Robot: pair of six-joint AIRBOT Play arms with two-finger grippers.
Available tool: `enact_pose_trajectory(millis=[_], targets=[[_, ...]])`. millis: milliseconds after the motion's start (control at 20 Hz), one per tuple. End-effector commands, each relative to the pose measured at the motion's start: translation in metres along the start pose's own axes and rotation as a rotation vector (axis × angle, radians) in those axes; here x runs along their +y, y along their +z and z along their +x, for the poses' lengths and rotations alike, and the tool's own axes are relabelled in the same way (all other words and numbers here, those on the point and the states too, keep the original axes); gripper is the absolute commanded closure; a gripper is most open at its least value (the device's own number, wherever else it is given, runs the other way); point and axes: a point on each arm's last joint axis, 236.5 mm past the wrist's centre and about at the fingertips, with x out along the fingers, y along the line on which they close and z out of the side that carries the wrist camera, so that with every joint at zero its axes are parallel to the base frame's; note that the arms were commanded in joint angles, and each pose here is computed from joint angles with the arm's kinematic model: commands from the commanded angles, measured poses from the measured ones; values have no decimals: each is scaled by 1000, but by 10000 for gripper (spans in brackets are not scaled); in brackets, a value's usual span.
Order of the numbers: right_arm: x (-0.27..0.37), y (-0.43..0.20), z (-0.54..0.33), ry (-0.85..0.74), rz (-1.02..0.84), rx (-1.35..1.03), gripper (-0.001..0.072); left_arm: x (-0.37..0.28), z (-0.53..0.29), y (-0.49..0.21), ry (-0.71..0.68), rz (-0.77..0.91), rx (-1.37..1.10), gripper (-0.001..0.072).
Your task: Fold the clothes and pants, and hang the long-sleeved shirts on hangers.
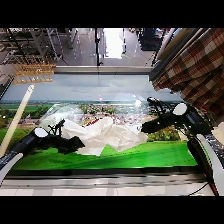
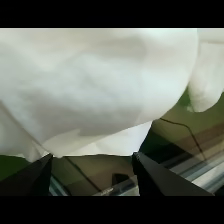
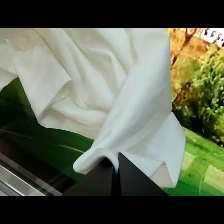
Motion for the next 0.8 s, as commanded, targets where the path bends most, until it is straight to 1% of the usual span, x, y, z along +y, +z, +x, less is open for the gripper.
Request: enact_pose_trajectory(millis=[0,250,300,350,500,550,600,700,750], targets=[[1,0,0,4,0,-1,697,8,2,-4,41,-14,13,204],[1,0,0,4,0,-1,697,6,2,12,36,-20,-58,205],[1,0,0,4,0,-1,697,3,2,17,24,-28,-81,234],[1,0,0,4,0,-1,697,-1,3,20,16,-29,-94,273],[1,0,0,4,1,-1,697,-12,11,12,9,0,-76,490],[1,0,0,4,1,0,697,-15,13,9,10,10,-69,675],[1,0,0,2,0,2,697,-16,13,9,6,10,-67,701],[-6,-2,-5,-35,-16,2,698,-20,5,11,-9,8,-74,702],[-18,-3,-16,-102,-43,1,698,-29,-10,18,-43,28,-96,702]])
